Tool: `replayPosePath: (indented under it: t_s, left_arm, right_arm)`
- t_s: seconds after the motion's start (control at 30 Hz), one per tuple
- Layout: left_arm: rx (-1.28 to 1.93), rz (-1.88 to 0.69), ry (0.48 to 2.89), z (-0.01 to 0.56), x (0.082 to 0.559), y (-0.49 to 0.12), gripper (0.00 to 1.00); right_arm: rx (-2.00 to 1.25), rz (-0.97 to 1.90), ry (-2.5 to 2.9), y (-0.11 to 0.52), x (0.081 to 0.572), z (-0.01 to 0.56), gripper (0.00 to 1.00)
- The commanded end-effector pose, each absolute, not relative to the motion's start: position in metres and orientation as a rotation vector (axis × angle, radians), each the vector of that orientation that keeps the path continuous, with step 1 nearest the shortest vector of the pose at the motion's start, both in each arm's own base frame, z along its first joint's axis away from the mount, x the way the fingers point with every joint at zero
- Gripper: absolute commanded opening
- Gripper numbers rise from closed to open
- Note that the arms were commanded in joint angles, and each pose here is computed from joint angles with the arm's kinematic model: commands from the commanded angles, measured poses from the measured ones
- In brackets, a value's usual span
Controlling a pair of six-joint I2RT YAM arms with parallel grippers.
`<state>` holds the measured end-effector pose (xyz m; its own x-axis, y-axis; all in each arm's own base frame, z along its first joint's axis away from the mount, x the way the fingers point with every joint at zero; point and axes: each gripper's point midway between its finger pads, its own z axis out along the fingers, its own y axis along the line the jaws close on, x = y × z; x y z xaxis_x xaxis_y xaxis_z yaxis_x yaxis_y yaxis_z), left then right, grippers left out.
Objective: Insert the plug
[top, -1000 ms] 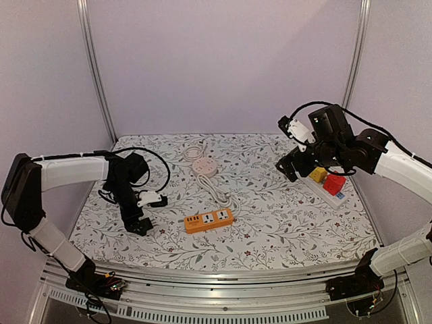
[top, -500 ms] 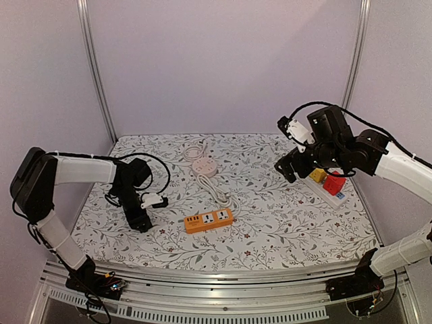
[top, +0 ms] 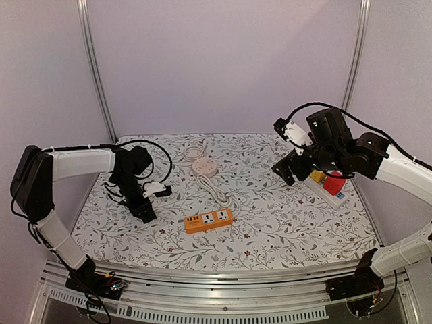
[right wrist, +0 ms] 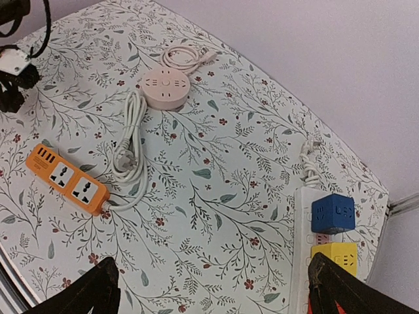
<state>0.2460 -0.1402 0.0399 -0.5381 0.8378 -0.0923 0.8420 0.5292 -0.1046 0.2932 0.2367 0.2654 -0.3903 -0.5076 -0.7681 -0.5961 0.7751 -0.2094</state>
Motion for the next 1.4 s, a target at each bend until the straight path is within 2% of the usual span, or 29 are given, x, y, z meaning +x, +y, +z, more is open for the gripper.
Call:
replayPosePath:
  t_s: [0.0, 0.17, 0.23, 0.4, 0.6, 0.77, 0.9, 1.0, 1.1, 1.2, 1.37]
  left_arm:
    - [1.443, -0.581, 2.517, 0.133, 0.241, -0.188, 0.0]
    - [1.612, -0.823, 2.279, 0.2, 0.196, -0.232, 0.0]
    - [1.7, -0.903, 2.239, 0.215, 0.175, -0.241, 0.0]
    - [1.844, -1.045, 2.12, 0.244, 0.147, -0.26, 0.0]
    - [1.839, -1.174, 2.043, 0.262, 0.139, -0.276, 0.0]
    - [1.905, -1.207, 2.019, 0.261, 0.127, -0.281, 0.0]
    - [1.937, -1.2, 2.015, 0.259, 0.124, -0.281, 0.0]
    - [1.942, -1.204, 2.017, 0.257, 0.123, -0.282, 0.0]
    - [1.954, -1.201, 2.023, 0.255, 0.122, -0.283, 0.0]
    - [1.967, -1.203, 2.02, 0.254, 0.121, -0.283, 0.0]
    - [1.976, -1.208, 2.038, 0.248, 0.12, -0.283, 0.0]
  right_arm:
    - [-1.153, 0.21, 1.746, 0.284, 0.247, 0.28, 0.99]
    - [-1.525, 0.267, 1.067, 0.34, 0.179, 0.302, 0.99]
    - [-1.566, 0.288, 0.914, 0.356, 0.164, 0.316, 0.99]
    - [-1.72, 0.304, 0.639, 0.404, 0.142, 0.307, 0.99]
    - [-1.79, 0.376, 0.524, 0.448, 0.13, 0.293, 0.96]
    - [-1.773, 0.359, 0.47, 0.473, 0.135, 0.297, 0.9]
    - [-1.785, 0.35, 0.459, 0.485, 0.141, 0.291, 0.89]
    - [-1.795, 0.356, 0.46, 0.493, 0.143, 0.287, 0.82]
    - [-1.816, 0.334, 0.457, 0.5, 0.149, 0.277, 0.7]
    - [-1.832, 0.313, 0.451, 0.504, 0.152, 0.273, 0.65]
    - [-1.829, 0.33, 0.447, 0.508, 0.152, 0.275, 0.4]
